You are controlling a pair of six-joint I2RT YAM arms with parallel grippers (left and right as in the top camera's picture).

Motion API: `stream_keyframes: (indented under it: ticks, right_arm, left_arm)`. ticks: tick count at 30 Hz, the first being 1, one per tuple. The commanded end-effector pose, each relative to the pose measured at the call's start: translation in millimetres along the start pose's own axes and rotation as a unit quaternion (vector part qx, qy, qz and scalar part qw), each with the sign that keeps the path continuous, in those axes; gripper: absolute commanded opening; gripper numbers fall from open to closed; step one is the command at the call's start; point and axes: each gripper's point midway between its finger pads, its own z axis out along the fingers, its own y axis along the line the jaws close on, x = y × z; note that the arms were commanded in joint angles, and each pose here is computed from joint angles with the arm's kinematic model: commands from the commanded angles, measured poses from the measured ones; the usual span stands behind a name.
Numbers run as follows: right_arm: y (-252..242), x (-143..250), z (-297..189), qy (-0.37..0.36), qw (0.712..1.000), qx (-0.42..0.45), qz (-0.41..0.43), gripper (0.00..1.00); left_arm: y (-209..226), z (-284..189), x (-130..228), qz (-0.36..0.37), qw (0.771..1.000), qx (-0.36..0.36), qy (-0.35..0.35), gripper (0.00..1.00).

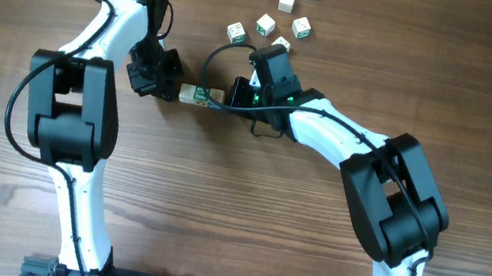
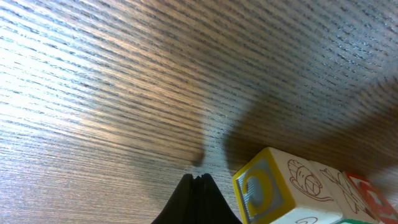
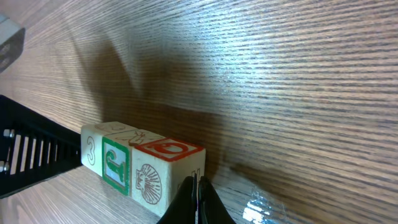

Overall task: Form a horizontal line
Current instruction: 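Open both grippers and lift them away from the block row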

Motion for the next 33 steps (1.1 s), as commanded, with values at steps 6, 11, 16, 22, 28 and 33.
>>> stream_keyframes:
  ticks: [6,11,16,22,28,33]
  right_arm:
    - [-48.1,-9.3,-18.4,-0.031,0.993,0.117,0.011,0.05]
    - [-62.1,-53.1,-96.2,-0.135,0.967,0.217,0.005,0.04]
    - [-56.4,-80.0,-222.9,-0.251,0.920,0.302,-0.006,0.05]
    - [-39.6,-61.8,-348.5,-0.336,0.885,0.322,-0.005,0.05]
    - [-36.1,-13.5,-434.6,-0.374,0.878,0.298,0.002,0.05]
    - [-38.0,19.6,-487.0,-0.416,0.868,0.269,0.008,0.04]
  left_arm:
    - [20.5,1.8,1.7,-0.008,0.999,-0.035,0.009,0.04]
    - [29.1,-37.5,-0.3,-0.021,0.999,-0.018,-0.027,0.04]
    - [26.2,-124.3,17.9,-0.006,0.992,0.010,-0.129,0.04]
    - [2.4,-237.0,88.4,0.063,0.954,0.072,-0.285,0.04]
    - [12.8,-298.9,177.8,0.113,0.904,0.088,-0.402,0.04]
    - [30.3,-292.2,226.5,0.142,0.886,0.120,-0.425,0.04]
